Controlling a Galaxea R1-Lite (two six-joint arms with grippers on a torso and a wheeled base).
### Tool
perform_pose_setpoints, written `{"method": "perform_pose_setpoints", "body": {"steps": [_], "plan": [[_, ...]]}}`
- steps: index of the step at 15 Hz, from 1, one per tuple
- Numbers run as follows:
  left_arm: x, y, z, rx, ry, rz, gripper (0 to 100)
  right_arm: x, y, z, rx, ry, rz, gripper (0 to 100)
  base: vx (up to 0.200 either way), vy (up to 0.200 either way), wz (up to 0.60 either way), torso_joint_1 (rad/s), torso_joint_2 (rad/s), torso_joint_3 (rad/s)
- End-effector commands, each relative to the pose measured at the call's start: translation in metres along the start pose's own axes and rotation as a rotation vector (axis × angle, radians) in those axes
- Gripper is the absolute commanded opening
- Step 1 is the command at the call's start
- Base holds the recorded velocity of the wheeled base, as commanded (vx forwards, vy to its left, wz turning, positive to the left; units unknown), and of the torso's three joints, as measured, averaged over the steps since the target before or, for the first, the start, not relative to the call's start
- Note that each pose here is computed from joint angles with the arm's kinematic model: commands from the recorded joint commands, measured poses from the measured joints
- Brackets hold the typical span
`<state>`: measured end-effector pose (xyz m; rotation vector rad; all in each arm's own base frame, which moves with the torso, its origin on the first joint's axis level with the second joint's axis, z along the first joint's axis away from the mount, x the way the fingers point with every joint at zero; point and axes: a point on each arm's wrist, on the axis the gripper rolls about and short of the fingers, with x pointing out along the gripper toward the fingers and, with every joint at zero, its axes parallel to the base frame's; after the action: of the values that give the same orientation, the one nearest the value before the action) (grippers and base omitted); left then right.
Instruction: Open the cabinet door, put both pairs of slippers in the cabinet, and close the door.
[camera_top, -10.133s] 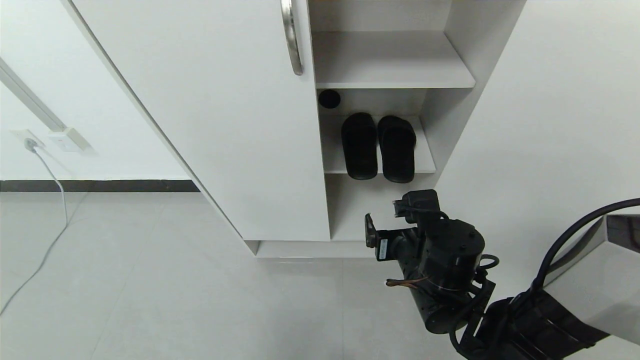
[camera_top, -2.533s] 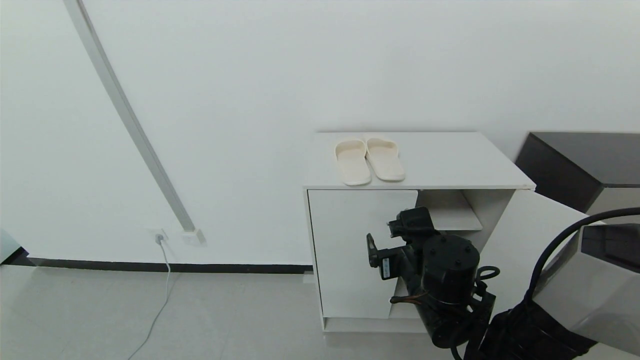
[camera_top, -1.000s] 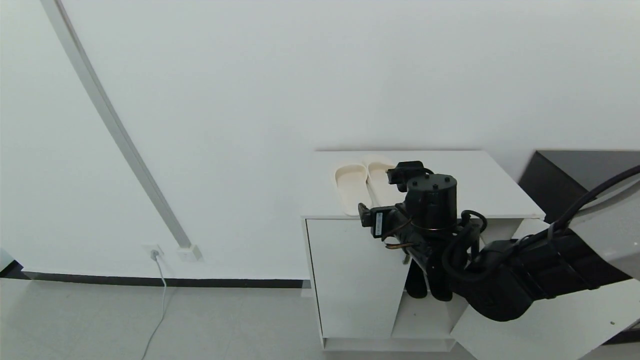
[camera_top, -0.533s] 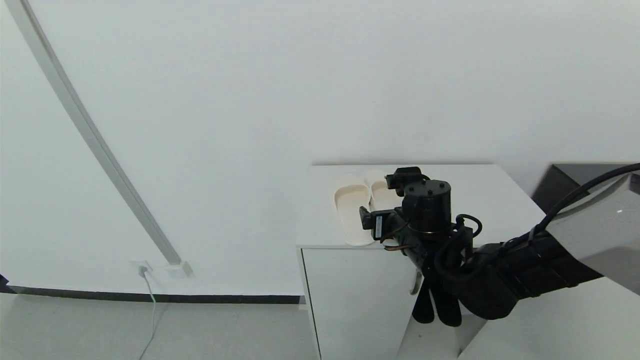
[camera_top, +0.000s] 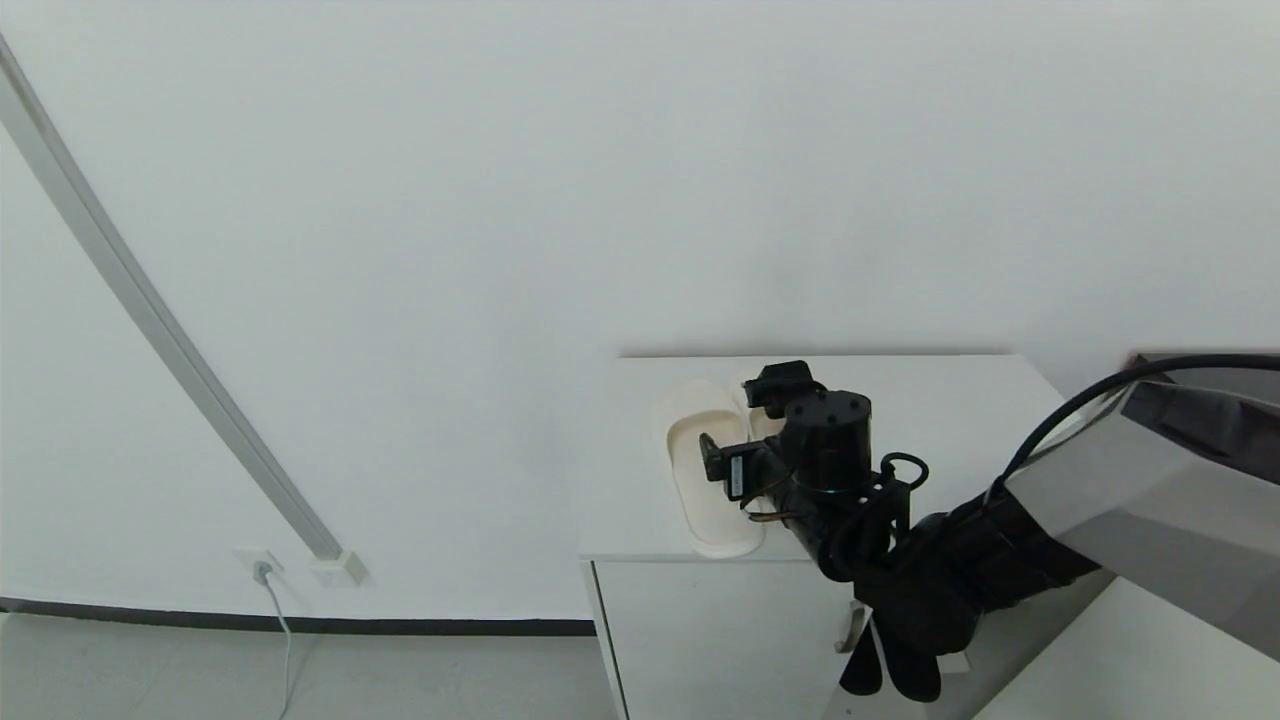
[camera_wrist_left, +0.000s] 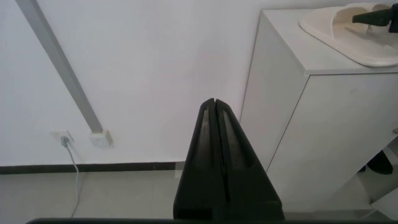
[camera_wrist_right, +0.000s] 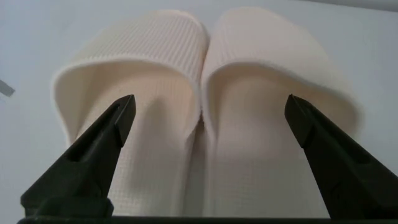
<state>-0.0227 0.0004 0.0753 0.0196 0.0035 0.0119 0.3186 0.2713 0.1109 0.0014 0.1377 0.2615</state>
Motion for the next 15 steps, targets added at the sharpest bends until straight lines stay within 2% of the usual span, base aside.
{"method": "perform_pose_setpoints", "body": {"steps": [1,6,13,14,15], "plan": [[0.0,0.0,0.0,0.0,0.0,0.0,0,0.01,0.003,-0.013,-0.009,0.019,0.0,100,0.0,0.0,0.0,0.0,0.0,0.0],[0.0,0.0,0.0,0.0,0.0,0.0,0,0.031,0.007,-0.01,0.006,-0.008,-0.012,100,0.0,0.0,0.0,0.0,0.0,0.0],[0.0,0.0,0.0,0.0,0.0,-0.001,0,0.052,-0.003,-0.007,0.018,-0.022,-0.034,100,0.0,0.0,0.0,0.0,0.0,0.0],[0.0,0.0,0.0,0.0,0.0,0.0,0,0.053,-0.004,-0.007,0.018,-0.022,-0.035,0,0.0,0.0,0.0,0.0,0.0,0.0],[0.0,0.0,0.0,0.0,0.0,0.0,0,0.053,-0.004,-0.007,0.018,-0.022,-0.035,0,0.0,0.0,0.0,0.0,0.0,0.0]]}}
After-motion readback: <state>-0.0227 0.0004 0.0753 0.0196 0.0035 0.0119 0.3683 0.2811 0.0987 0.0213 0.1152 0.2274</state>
